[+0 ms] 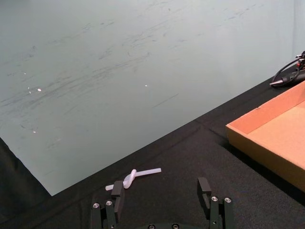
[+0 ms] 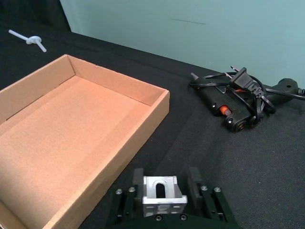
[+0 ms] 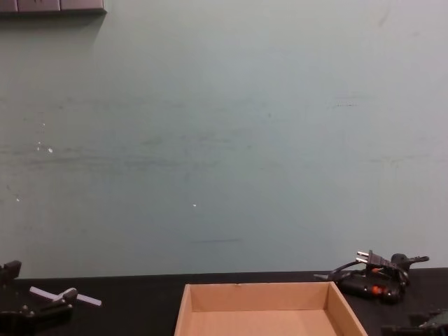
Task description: Use one hand to pick up the angle iron from the table and place it into the box.
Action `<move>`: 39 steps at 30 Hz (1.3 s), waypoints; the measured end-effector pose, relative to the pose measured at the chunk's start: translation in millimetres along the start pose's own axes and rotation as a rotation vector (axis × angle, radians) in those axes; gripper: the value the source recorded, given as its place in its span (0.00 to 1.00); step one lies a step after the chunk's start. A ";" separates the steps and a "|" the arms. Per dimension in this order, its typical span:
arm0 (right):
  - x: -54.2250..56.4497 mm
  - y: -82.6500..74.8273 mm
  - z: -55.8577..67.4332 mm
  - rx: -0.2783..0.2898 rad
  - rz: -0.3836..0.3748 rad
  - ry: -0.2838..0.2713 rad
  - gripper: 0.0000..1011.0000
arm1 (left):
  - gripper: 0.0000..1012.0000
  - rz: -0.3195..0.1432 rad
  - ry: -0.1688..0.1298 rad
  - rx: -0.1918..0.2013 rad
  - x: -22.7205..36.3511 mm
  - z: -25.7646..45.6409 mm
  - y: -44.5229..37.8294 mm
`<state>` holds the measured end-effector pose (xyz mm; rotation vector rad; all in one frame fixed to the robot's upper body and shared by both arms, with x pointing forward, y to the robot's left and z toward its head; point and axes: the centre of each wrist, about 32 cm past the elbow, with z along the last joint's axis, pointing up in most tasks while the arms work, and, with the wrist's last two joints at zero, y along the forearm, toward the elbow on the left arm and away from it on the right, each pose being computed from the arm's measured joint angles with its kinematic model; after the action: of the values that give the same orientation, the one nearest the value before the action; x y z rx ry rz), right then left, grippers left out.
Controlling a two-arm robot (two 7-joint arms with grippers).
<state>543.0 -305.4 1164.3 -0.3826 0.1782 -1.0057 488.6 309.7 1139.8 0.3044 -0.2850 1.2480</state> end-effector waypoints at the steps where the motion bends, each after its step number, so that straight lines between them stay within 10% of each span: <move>1: 0.0 0.0 0.0 0.000 0.000 0.000 0.59 | 0.99 0.000 0.000 0.000 0.0 0.0 0.0; 6: 0.0 0.0 0.1 0.000 0.000 0.000 0.45 | 0.99 0.000 0.000 0.000 0.0 0.0 0.0; 22: -10.0 -6.9 12.6 0.046 -0.007 -0.042 0.45 | 0.99 0.000 0.000 0.000 0.0 0.0 0.0; 39: -22.4 -12.4 73.3 0.129 0.037 -0.116 0.45 | 0.99 0.000 0.000 0.000 0.0 0.0 0.0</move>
<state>544.8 -275.4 1235.9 -0.3179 0.0151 -0.9506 488.6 309.6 1139.7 0.3045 -0.2850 1.2479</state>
